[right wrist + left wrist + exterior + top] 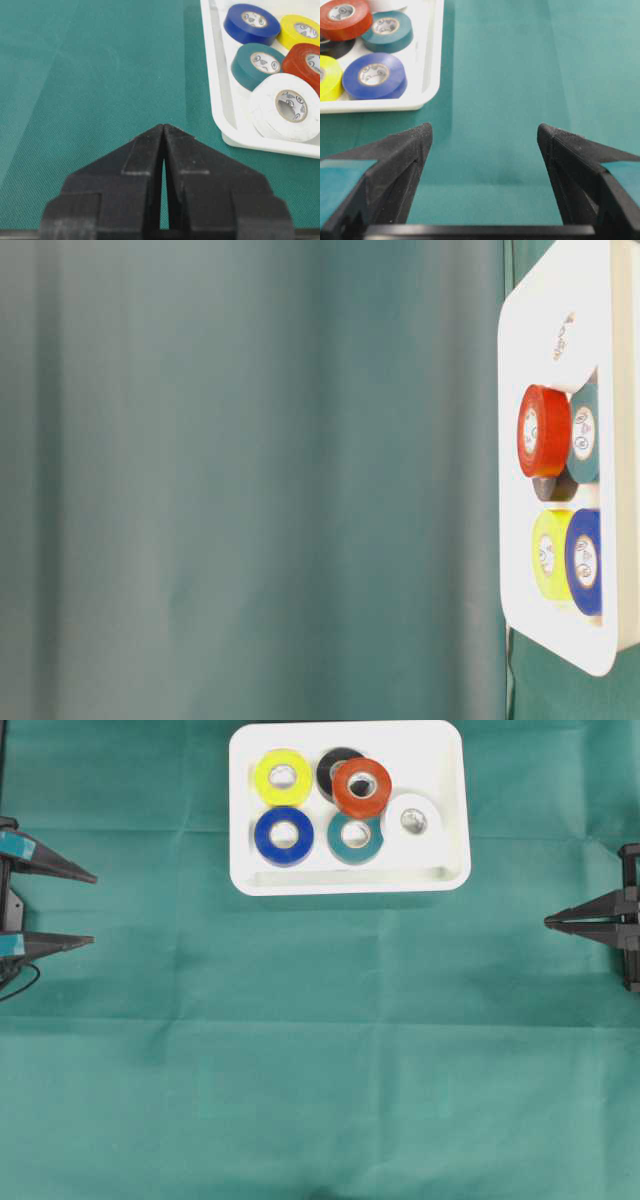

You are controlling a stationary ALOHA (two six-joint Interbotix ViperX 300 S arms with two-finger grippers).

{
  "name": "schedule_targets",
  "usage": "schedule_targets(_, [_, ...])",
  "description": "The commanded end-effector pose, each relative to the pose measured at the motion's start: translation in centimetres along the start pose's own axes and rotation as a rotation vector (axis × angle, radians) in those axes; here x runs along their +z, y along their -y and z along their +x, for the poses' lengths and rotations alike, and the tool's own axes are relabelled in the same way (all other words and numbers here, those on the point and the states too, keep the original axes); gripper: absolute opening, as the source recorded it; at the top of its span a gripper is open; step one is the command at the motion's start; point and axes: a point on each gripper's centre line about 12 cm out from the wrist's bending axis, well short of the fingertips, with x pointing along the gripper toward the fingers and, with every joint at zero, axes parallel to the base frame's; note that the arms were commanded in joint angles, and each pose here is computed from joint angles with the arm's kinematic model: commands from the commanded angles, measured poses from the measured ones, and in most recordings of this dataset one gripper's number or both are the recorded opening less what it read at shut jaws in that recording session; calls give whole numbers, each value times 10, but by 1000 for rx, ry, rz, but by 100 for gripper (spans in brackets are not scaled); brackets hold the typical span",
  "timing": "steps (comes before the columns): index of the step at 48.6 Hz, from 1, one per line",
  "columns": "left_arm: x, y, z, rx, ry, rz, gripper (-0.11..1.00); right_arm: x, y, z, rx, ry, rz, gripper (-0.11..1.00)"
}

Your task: Put the tape into the white case with the left arm.

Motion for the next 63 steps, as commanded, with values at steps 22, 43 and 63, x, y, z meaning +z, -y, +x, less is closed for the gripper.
schedule_targets(22, [-18, 0, 0, 7, 20, 11, 99, 5, 0, 1, -2, 15, -1, -9])
schedule_targets(43, [-22, 0, -1, 6, 24, 17, 99, 5, 0, 1, -2, 15, -1, -9])
schedule_targets(63, [-21, 0, -1, 8, 26, 14, 99, 5, 0, 1, -2, 15, -1, -9])
